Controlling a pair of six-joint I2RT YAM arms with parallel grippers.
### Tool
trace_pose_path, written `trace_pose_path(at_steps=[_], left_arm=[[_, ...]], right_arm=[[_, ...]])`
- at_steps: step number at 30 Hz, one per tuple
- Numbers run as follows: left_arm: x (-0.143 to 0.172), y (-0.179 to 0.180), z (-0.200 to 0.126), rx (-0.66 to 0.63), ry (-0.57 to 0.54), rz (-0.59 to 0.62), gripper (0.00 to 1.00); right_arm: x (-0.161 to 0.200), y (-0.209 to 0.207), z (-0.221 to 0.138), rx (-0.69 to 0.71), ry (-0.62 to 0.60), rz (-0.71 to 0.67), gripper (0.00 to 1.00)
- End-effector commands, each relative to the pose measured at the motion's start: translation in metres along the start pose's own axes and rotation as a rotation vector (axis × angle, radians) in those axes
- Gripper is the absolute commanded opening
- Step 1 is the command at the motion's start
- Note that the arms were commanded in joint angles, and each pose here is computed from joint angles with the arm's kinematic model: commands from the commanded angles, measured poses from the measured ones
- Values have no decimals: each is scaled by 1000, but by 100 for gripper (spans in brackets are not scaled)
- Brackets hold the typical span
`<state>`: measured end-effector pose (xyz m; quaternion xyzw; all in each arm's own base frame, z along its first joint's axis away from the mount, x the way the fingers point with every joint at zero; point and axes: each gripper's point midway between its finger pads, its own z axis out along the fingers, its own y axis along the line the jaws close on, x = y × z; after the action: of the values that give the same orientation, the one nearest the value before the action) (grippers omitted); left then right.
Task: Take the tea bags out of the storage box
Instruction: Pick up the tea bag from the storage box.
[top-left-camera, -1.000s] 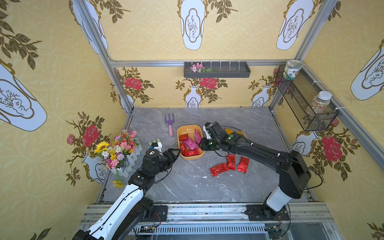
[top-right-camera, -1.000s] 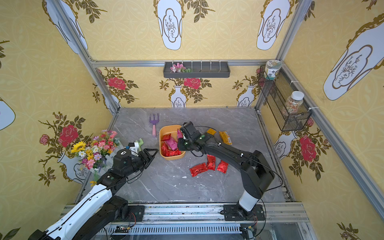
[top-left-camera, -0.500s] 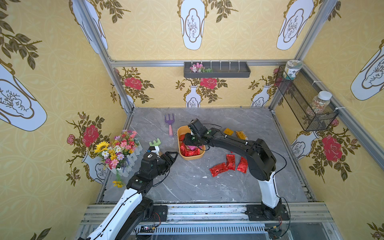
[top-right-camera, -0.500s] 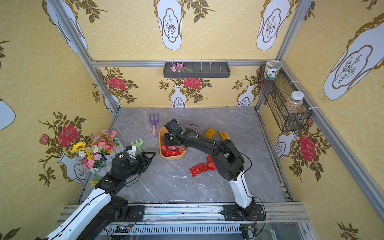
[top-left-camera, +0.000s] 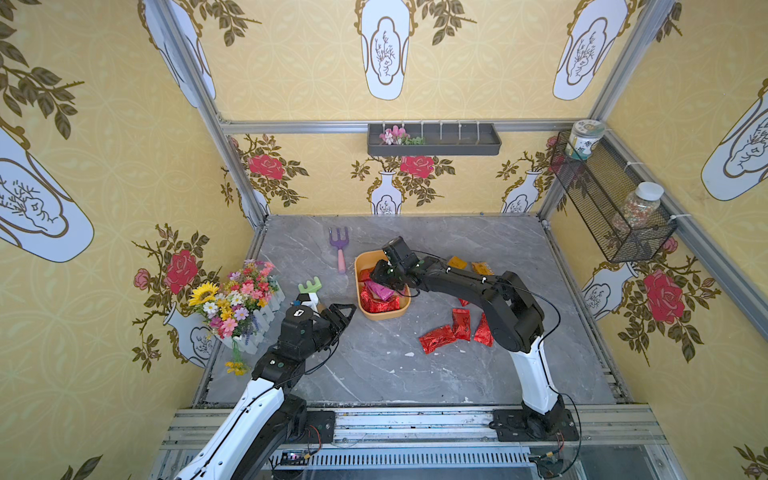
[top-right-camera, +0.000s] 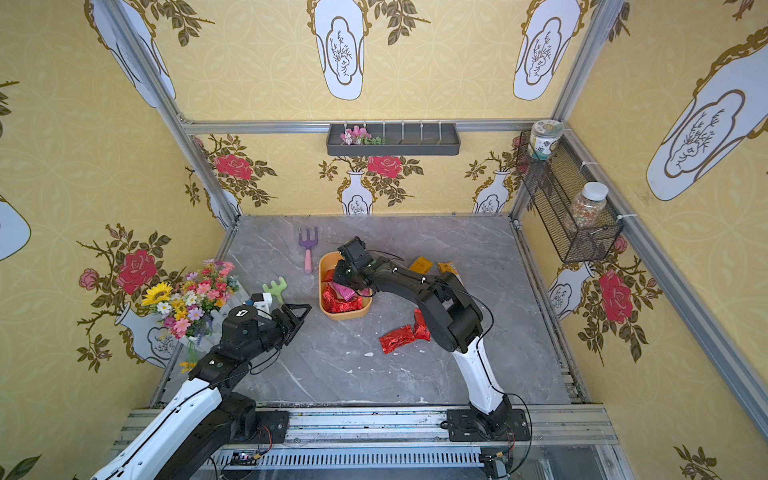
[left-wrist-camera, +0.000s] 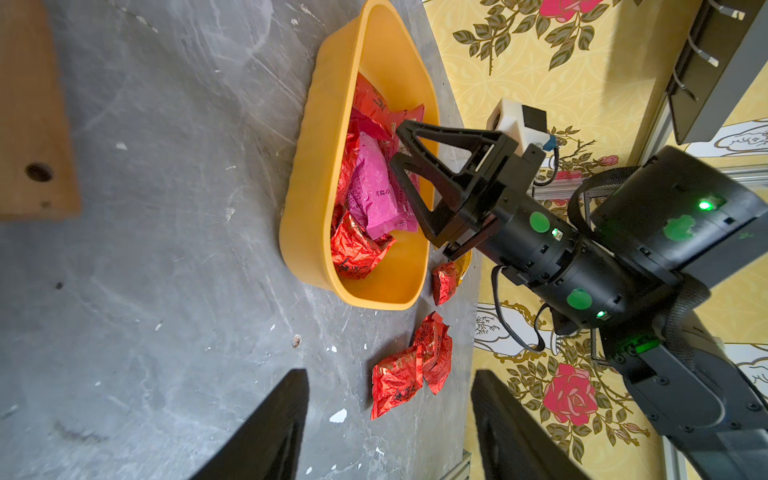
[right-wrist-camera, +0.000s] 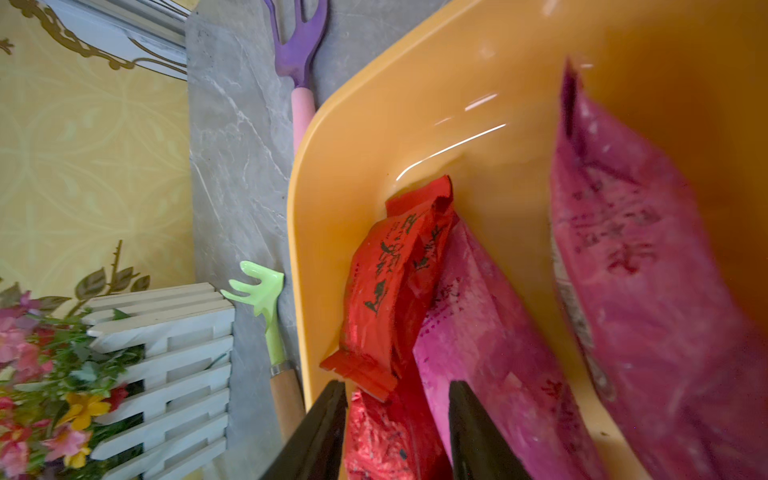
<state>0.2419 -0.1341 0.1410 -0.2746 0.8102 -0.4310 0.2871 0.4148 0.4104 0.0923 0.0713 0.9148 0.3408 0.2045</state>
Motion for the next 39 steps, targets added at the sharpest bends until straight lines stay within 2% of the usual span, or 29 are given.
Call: trace_pose_path(at_steps=[1, 10, 17, 28, 39], left_arm=[[2, 1, 1, -2, 15, 13, 68], [3, 2, -1, -4, 14, 14, 68], [3, 3, -1, -7, 14, 12, 68], [3, 0, 1, 3, 20, 9, 68], [3, 1, -4, -5, 12, 13, 67]], right_arm=[[-7, 22, 3, -100, -22, 52, 46], [-7, 21, 11, -132, -17, 141, 43], [-3, 18, 13, -111, -3, 134, 38], [-1, 9, 0, -76, -24, 124, 38], [1, 16, 14, -108, -5, 144, 39]])
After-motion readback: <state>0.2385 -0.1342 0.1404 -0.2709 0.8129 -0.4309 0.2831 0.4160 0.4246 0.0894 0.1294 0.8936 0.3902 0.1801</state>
